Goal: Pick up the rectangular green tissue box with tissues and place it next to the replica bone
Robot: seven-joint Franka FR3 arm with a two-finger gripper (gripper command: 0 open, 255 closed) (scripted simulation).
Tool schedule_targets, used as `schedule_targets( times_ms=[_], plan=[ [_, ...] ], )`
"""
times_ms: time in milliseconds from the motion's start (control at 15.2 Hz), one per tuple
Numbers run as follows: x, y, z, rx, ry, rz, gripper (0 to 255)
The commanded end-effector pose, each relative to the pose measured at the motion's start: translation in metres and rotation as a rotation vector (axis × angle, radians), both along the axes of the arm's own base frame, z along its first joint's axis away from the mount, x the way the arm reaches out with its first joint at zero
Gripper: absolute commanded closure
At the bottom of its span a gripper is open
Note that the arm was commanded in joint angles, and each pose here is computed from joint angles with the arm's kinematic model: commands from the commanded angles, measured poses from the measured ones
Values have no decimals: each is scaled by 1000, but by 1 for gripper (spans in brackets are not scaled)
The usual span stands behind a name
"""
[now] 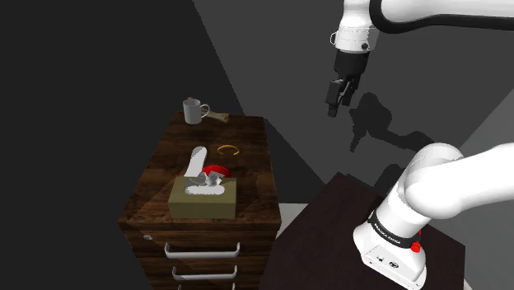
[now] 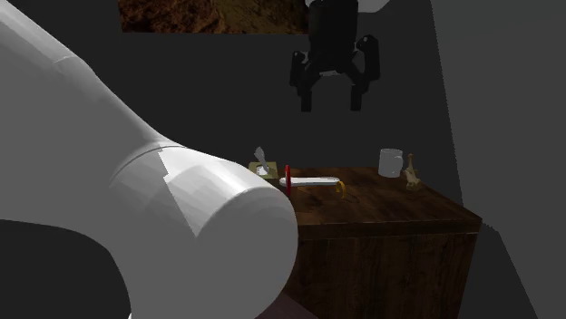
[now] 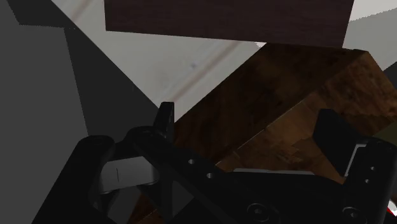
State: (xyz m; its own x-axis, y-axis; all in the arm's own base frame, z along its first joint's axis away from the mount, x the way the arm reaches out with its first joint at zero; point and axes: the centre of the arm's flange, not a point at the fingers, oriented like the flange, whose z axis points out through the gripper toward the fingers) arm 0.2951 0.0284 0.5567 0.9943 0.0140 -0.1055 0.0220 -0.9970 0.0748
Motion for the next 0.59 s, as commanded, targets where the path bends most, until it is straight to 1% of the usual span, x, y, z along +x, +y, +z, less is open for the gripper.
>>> schedule_targets(
  times_ms=[0, 528],
  plan=[
    [0, 0, 0, 0, 0, 0, 0],
    [57, 107, -23, -120, 17, 140, 0]
  ],
)
